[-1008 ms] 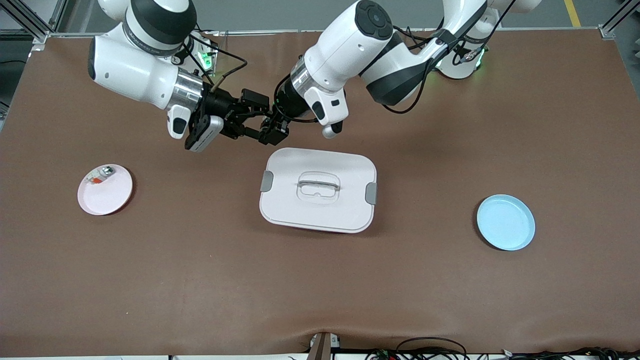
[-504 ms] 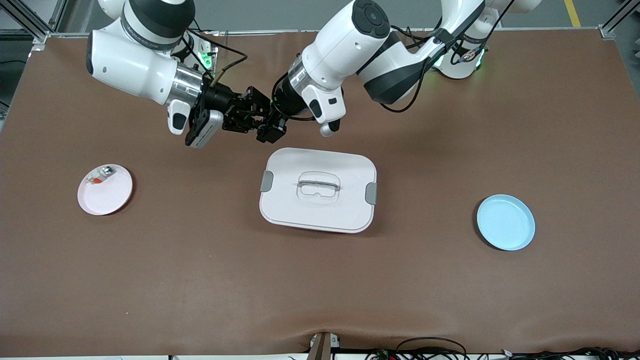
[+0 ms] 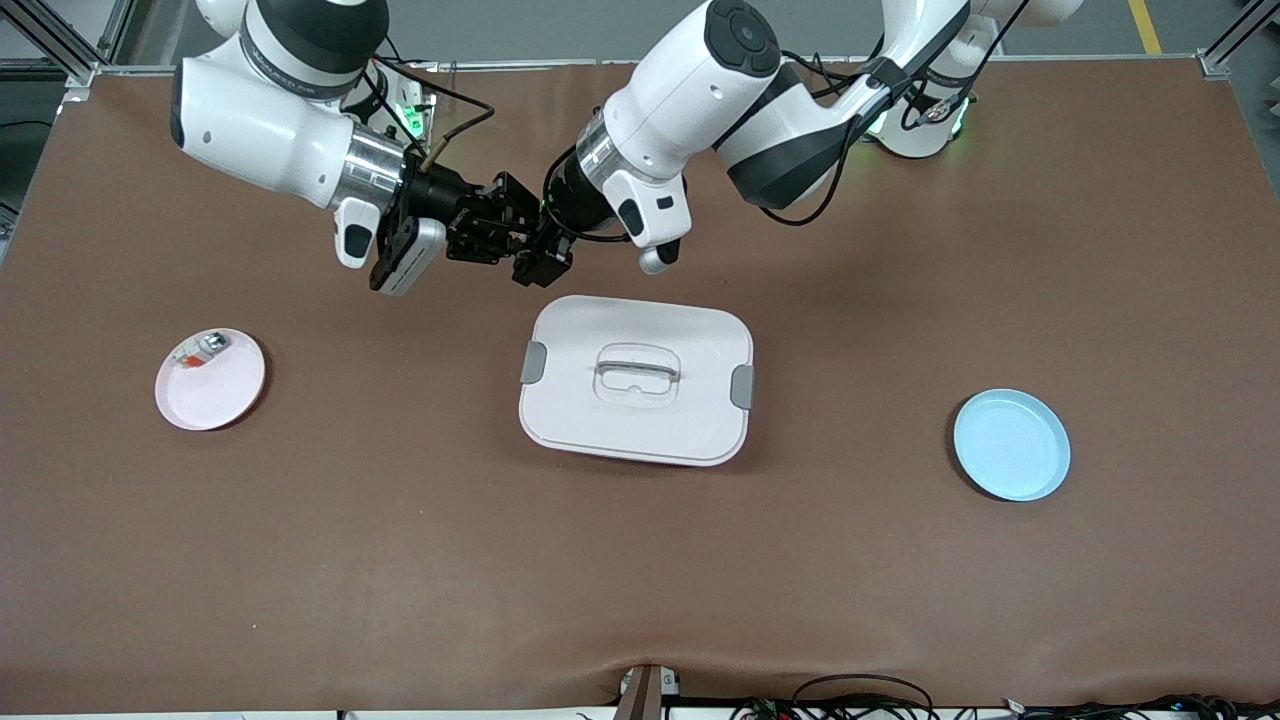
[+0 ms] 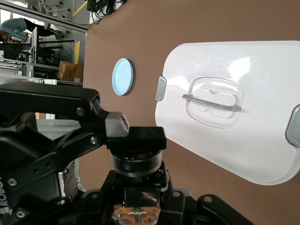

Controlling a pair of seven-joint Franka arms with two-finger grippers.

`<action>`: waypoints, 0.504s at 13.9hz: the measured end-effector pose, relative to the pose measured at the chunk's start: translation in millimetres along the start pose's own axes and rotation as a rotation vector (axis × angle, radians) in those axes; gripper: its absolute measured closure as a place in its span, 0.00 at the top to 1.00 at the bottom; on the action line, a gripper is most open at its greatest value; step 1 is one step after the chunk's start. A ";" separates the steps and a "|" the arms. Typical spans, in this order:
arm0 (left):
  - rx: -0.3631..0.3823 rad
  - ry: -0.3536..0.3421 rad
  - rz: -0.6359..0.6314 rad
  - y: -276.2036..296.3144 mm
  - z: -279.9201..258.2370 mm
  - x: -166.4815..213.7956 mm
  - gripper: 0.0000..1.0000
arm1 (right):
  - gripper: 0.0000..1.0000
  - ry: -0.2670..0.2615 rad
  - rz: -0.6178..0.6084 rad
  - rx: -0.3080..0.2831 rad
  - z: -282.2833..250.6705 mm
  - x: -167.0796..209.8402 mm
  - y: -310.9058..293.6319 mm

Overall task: Transfer orange switch to right arm and place
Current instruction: 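Open the left gripper and pull it away from the switch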

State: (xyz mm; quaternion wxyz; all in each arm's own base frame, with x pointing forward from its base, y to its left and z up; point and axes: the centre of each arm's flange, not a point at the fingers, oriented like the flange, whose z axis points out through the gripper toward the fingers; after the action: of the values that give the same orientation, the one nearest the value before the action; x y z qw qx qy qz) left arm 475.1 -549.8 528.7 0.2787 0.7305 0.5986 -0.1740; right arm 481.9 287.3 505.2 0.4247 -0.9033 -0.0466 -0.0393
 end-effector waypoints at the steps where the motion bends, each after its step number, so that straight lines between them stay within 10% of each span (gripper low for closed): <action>1: -0.005 0.004 0.009 -0.1 -0.5 -0.9 0.73 | 0.41 0.002 -0.003 0.000 -0.4 0.4 -0.4; 7: -0.060 0.026 0.067 2.9 -18.1 -10.8 1.00 | 0.41 0.015 -0.023 -0.006 -5.0 6.0 7.6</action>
State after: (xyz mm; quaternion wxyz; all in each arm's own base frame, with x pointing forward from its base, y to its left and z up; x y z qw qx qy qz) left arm 474.0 -547.4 549.8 0.2982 0.7437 0.5823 -0.1372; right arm 488.6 278.9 503.2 0.4219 -0.9036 -0.0537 -0.0514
